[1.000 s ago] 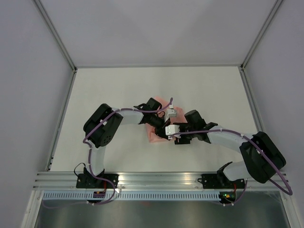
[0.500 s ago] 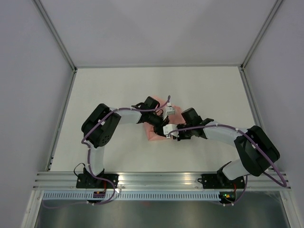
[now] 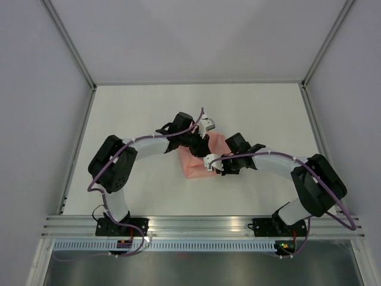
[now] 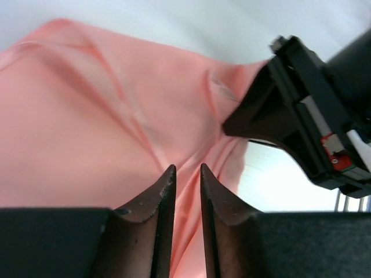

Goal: Fold the napkin, place the utensils inside, and roll it up
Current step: Roll the napkin at the center of the board.

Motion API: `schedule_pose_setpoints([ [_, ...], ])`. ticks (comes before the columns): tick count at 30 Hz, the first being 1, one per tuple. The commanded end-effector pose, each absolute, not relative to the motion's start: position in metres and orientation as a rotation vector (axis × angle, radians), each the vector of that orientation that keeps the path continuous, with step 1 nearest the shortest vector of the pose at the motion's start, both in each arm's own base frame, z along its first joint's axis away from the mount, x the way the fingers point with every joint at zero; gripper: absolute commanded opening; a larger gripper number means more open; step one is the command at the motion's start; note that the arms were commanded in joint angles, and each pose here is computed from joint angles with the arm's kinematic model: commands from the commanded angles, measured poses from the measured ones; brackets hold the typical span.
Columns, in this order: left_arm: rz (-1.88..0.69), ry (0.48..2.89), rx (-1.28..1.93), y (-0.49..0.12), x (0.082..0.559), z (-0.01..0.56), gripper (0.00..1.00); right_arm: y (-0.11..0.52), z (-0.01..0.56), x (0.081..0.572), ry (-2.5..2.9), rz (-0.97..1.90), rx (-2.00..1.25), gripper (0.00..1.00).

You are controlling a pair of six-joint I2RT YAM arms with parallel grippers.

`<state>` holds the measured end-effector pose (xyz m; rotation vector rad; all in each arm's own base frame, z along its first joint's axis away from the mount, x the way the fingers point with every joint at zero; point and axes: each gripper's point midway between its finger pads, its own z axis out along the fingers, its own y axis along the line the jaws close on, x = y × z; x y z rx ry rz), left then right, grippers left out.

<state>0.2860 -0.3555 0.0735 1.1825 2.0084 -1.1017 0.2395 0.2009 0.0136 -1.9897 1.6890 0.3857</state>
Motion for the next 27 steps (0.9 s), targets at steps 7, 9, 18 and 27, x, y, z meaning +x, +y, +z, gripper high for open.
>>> schedule_pose_setpoints([
  [7, -0.725, 2.283, 0.730, -0.281, 0.302, 0.093, 0.17, 0.191, 0.000, 0.227, 1.800, 0.415, -2.006, 0.09],
  [9, -0.695, 2.335, 0.643, -0.266, 0.294, 0.090, 0.15, 0.192, -0.001, 0.228, 1.804, 0.410, -2.001, 0.09],
  [18, -0.659, 2.493, 0.612, -0.254, 0.276, 0.041, 0.14, 0.203, 0.006, 0.233, 1.789, 0.377, -1.998, 0.09],
  [27, -0.583, 2.543, 0.637, -0.252, 0.287, 0.018, 0.13, 0.213, 0.008, 0.214, 1.801, 0.391, -2.097, 0.09],
])
